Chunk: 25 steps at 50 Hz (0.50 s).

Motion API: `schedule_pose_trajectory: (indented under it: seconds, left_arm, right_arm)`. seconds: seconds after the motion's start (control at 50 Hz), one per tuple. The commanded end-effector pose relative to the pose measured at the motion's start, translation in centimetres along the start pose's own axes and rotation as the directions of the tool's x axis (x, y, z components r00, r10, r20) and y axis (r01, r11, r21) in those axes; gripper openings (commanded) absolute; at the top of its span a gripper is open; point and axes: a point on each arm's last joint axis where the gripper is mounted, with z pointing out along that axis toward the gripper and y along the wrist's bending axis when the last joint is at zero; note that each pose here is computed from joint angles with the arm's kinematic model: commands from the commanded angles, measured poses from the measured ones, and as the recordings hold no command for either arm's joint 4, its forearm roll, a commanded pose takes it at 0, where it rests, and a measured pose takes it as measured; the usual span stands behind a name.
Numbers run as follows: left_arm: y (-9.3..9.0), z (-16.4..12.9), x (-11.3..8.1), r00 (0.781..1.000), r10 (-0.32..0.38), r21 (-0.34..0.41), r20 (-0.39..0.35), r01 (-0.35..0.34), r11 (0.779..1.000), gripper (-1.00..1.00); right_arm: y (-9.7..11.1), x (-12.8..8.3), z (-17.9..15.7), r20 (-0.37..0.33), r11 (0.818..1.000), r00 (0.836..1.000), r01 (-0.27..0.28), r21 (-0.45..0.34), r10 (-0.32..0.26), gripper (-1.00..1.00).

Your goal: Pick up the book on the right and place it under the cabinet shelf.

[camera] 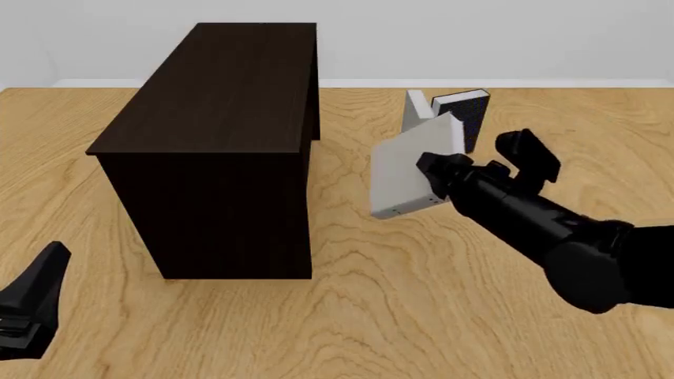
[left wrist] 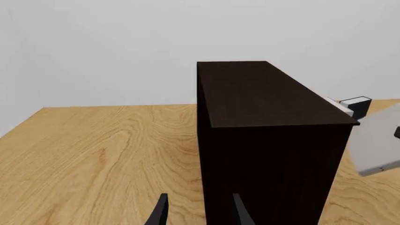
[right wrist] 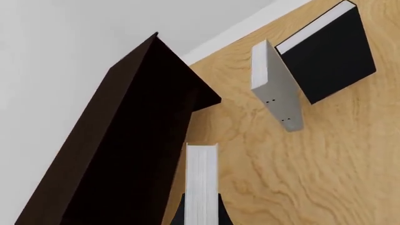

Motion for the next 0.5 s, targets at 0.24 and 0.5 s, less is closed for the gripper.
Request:
schedule_pose_trajectory:
  seconds: [0.24,0.5]
  left_arm:
    - [0.0,0.0,0.0,1.000,0.000,0.001,0.000,0.000,1.000,1.00]
    - [0.0,0.0,0.0,1.000,0.000,0.001,0.000,0.000,1.000,1.00]
  right_arm:
    - [0.4,2.5,3.0,0.001,0.988,0.993,-0.114,-0.101,0.115,-1.00]
    - [0.6,3.6,5.0,-0.014,0.983,0.990,-0.138,-0.121,0.137,-1.00]
